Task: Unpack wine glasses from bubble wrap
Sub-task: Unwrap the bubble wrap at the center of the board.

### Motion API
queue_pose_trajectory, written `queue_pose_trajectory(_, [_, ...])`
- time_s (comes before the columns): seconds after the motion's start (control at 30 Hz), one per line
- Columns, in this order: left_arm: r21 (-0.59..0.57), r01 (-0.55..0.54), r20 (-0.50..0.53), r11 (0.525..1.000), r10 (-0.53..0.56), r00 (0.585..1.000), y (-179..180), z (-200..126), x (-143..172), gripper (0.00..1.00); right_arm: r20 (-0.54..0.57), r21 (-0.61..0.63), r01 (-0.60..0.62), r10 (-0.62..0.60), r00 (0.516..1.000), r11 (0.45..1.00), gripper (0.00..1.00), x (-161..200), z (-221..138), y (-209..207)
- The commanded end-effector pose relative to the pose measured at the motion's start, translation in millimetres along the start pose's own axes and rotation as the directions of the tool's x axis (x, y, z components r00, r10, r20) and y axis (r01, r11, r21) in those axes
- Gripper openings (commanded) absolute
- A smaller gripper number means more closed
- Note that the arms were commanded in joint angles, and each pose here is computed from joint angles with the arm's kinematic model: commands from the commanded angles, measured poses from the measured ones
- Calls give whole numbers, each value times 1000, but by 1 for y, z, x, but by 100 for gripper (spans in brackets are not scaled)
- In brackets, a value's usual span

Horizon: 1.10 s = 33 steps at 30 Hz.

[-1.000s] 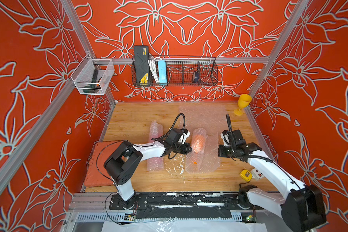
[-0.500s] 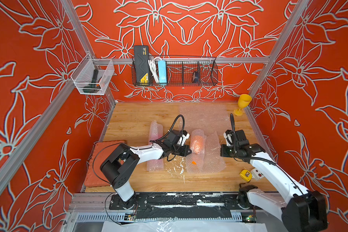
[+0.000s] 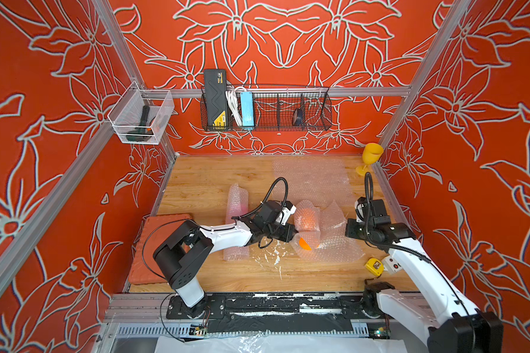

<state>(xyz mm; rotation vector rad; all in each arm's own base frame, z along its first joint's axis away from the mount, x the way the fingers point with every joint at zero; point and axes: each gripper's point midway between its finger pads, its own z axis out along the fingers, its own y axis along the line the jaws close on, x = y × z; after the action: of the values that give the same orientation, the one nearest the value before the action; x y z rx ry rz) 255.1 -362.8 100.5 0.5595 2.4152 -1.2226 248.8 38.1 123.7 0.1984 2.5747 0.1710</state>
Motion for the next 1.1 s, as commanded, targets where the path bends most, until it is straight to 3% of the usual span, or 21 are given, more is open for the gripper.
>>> queue_pose_trajectory(0.0, [49,-21,-37,999,23,999,-15,13,7,0,33,68,-72,70,997,995,0,-4,-5,-21])
queue_pose_trajectory(0.33, [59,-41,-77,997,45,996,-26,24,22,0,-27,2,-142,142,989,990,0,9,15,-22])
queue_pose_trajectory(0.6, [11,-67,-49,998,68,997,-22,15,19,17,-20,-5,-167,167,986,986,2,7,14,-26])
queue_pose_trajectory(0.83, [-11,-94,-4,996,94,996,-28,2,8,19,-19,-11,-180,179,984,984,3,7,13,-27])
queue_pose_trajectory(1.07, [-51,-118,61,992,121,991,-30,-15,-5,21,-17,-41,-195,195,981,980,17,3,8,-23])
